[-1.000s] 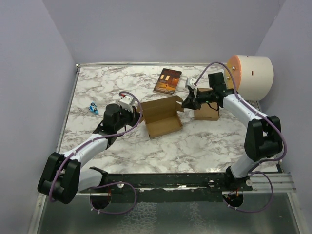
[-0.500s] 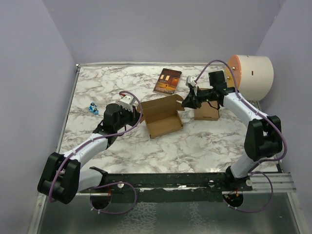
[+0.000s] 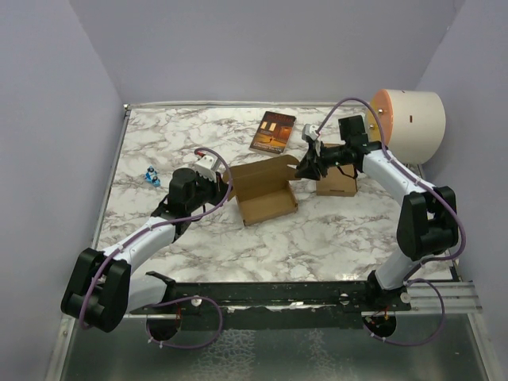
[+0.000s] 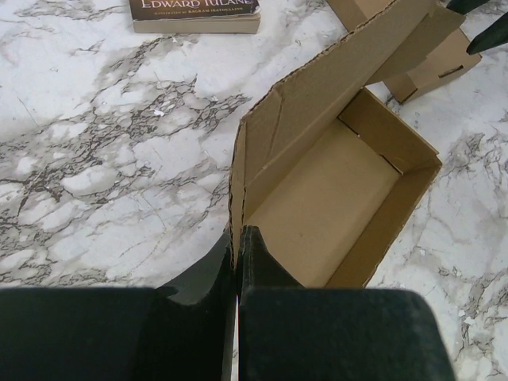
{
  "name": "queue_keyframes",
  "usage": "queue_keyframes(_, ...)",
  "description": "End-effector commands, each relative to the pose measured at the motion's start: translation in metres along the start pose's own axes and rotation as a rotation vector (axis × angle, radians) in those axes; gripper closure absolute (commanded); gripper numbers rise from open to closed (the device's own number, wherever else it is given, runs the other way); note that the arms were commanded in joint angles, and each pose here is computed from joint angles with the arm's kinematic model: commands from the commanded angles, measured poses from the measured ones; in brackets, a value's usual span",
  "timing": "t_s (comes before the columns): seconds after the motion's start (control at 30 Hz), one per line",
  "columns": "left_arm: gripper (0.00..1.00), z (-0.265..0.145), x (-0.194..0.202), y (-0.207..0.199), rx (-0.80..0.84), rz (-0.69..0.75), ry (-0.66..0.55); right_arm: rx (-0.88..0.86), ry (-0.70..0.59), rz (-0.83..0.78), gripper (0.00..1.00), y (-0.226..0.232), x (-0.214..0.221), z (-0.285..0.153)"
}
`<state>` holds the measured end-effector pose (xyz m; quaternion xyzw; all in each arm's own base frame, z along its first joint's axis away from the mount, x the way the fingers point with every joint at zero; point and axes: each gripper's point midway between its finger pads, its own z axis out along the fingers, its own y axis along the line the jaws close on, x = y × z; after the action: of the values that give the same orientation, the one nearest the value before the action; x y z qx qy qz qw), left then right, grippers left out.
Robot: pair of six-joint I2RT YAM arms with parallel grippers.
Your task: Fold the paper box
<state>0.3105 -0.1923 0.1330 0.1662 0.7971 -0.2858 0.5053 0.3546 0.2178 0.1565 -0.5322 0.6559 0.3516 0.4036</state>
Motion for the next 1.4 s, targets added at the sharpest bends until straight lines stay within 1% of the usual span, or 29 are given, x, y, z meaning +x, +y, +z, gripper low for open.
queue_keyframes(0.0, 1.00, 0.001, -0.022, -0.003, -0.005, 0.012, -0.049, -0.018, -0.022, -0.002, 0.67, 0.002, -0.014, -0.001)
queue_keyframes(0.17, 1.00, 0.001, -0.025, -0.004, 0.002, 0.010, -0.052, -0.007, -0.015, 0.011, 0.81, -0.002, -0.010, 0.002)
queue_keyframes(0.37, 1.00, 0.002, -0.027, -0.006, 0.010, 0.005, -0.054, 0.004, -0.003, 0.013, 0.82, -0.004, -0.008, 0.003)
queue_keyframes(0.5, 1.00, 0.002, -0.028, -0.006, 0.007, -0.004, -0.053, 0.006, 0.000, 0.007, 0.96, -0.003, -0.009, 0.004)
queue_keyframes(0.57, 1.00, 0.003, -0.028, -0.006, -0.002, -0.014, -0.050, 0.018, -0.005, 0.004, 0.99, -0.004, -0.012, 0.002)
queue_keyframes(0.67, 1.00, 0.004, -0.029, -0.004, -0.025, -0.045, -0.054, 0.043, -0.010, 0.008, 0.99, -0.003, -0.015, 0.005)
queue_keyframes(0.73, 1.00, 0.007, -0.031, -0.003, -0.054, -0.094, -0.060, 0.060, -0.004, 0.014, 0.99, -0.001, -0.016, 0.010)
queue_keyframes(0.83, 1.00, 0.012, -0.035, -0.005, -0.087, -0.133, -0.081, 0.125, 0.012, 0.022, 0.99, -0.005, -0.017, 0.016)
queue_keyframes(1.07, 1.00, 0.023, -0.042, 0.004, -0.250, -0.181, -0.104, 0.286, -0.022, 0.065, 0.99, -0.023, -0.031, 0.026)
queue_keyframes(1.17, 1.00, 0.028, -0.048, 0.005, -0.282, -0.182, -0.123, 0.365, -0.031, 0.088, 0.99, -0.034, -0.033, 0.029)
queue_keyframes(1.3, 1.00, 0.034, -0.056, 0.011, -0.347, -0.192, -0.151, 0.477, -0.057, 0.082, 0.99, -0.048, -0.042, 0.035)
queue_keyframes(1.37, 1.00, 0.039, -0.057, 0.019, -0.406, -0.207, -0.145, 0.536, -0.083, 0.085, 0.99, -0.054, -0.050, 0.037)
